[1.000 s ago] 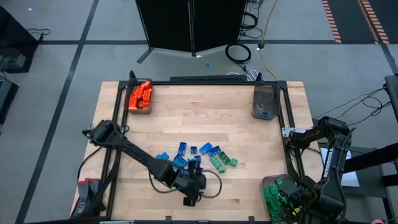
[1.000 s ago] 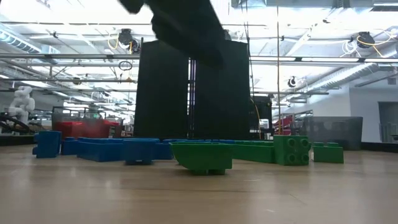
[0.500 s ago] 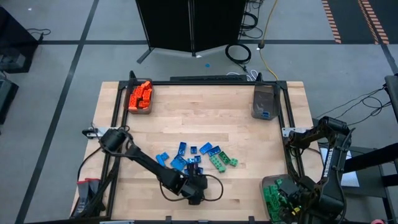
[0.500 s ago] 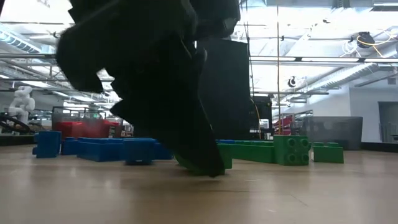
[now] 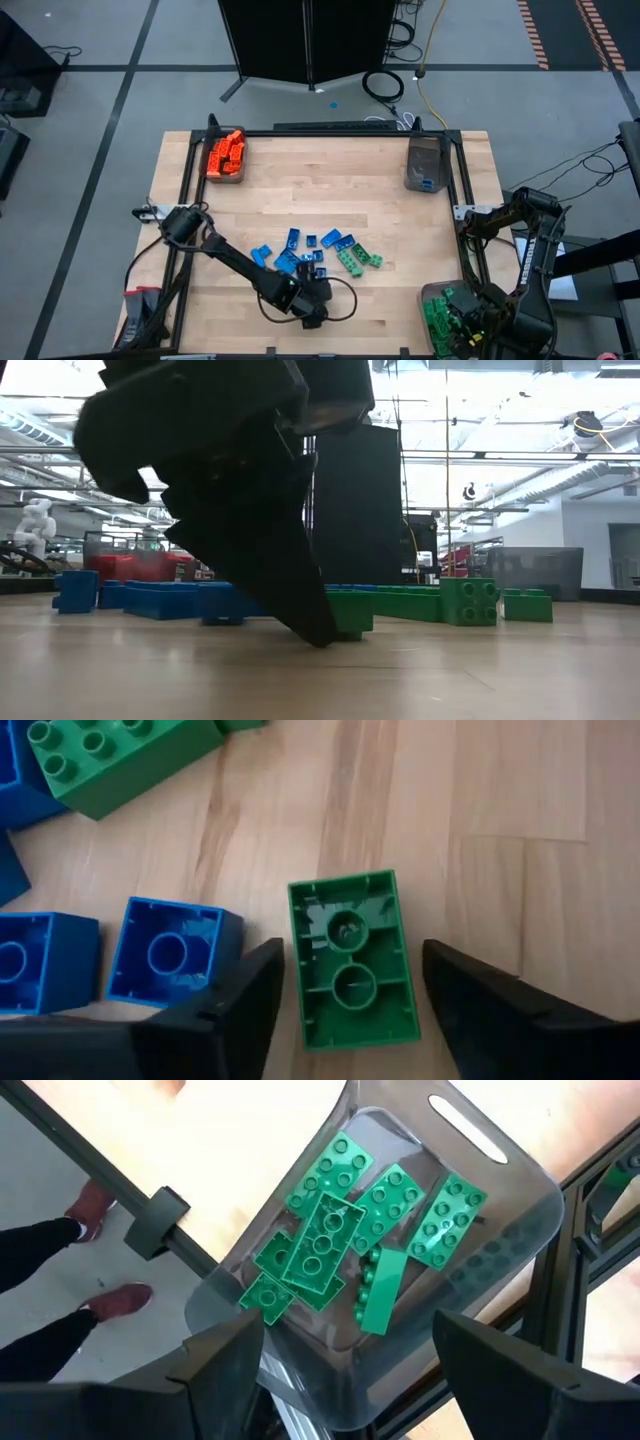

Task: Sort blocks
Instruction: Put the green game piece into the bottom right black bin

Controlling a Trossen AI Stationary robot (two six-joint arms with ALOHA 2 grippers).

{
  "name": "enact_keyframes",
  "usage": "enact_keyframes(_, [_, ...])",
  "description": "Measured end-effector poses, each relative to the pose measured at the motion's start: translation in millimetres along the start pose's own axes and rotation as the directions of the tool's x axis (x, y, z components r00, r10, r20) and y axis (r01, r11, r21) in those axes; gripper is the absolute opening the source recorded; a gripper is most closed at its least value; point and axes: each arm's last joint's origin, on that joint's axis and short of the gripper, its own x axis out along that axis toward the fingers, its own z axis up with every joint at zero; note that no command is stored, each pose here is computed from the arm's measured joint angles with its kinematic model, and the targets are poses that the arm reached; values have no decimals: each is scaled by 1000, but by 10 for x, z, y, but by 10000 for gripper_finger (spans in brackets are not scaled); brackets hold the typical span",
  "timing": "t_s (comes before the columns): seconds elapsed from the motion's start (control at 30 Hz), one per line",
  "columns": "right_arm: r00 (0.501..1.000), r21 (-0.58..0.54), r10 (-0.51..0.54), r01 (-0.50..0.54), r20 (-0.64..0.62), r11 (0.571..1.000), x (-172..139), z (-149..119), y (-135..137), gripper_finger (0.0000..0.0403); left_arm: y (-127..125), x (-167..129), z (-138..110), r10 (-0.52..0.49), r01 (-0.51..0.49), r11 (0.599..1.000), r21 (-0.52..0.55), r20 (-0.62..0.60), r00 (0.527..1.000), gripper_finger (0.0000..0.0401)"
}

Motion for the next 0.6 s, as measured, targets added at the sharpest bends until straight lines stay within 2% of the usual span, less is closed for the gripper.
enact_keyframes(0.23, [997, -1, 31, -31, 66, 1000, -1, 20, 10, 286, 64, 58, -76, -27, 27, 1000, -15, -17, 999, 133])
enact_keyframes(0.4, [983, -6, 82, -82, 167, 997, -5, 46, 26, 286, 62, 64, -61, -32, 32, 999, -19, 1, 999, 131])
enact_keyframes(0.5, [938, 9, 152, -163, 310, 987, -17, 106, 60, 286, 47, 21, 11, -31, 31, 999, -21, 16, 999, 131])
enact_keyframes(0.6, [858, 72, 212, -275, 468, 959, -37, 197, 96, 286, 48, -84, 140, 12, -9, 999, -35, 90, 996, 131])
